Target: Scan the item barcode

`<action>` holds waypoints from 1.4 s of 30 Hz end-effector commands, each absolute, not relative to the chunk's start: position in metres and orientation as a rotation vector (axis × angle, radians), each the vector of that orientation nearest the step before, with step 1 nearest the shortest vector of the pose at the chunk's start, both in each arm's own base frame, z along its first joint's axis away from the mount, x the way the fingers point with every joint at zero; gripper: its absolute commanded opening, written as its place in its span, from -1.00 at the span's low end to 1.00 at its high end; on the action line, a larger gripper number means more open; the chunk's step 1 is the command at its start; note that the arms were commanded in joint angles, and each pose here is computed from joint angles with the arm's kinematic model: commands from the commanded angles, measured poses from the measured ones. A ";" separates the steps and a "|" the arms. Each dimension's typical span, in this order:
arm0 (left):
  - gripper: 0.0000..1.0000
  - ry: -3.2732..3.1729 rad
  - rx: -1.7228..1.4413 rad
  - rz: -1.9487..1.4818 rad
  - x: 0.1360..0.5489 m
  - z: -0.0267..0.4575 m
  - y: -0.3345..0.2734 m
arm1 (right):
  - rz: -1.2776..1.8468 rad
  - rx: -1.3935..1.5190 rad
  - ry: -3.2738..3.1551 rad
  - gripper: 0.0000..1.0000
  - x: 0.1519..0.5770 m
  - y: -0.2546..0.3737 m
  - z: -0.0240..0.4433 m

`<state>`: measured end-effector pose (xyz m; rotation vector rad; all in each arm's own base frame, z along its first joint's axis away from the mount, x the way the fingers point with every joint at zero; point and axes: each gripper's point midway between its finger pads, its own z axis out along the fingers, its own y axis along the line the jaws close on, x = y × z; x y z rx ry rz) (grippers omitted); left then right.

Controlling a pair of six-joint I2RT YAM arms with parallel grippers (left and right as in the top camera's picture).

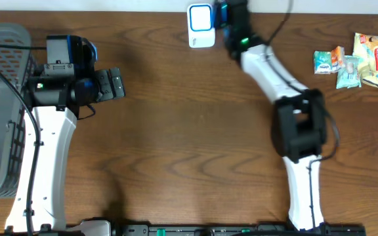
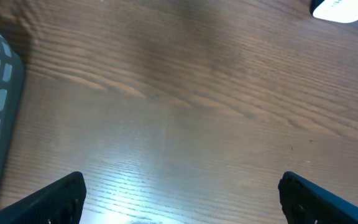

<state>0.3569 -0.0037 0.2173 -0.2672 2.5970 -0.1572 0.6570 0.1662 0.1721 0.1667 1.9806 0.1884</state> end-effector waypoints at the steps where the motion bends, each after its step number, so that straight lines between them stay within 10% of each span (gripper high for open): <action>1: 0.96 2.598 -0.272 -0.143 0.356 0.217 -0.001 | 0.064 0.297 1.974 0.17 0.644 0.073 0.232; 17: 0.96 2.598 -0.272 -0.143 0.356 0.217 -0.001 | -0.320 0.898 2.326 0.72 0.512 -0.236 0.159; 29: 0.95 2.598 -0.272 -0.143 0.356 0.218 -0.001 | 0.009 0.907 2.363 0.99 0.460 -0.183 0.235; 42: 0.96 2.598 -0.272 -0.143 0.356 0.217 -0.001 | 0.172 0.737 2.343 0.99 0.301 -0.076 0.342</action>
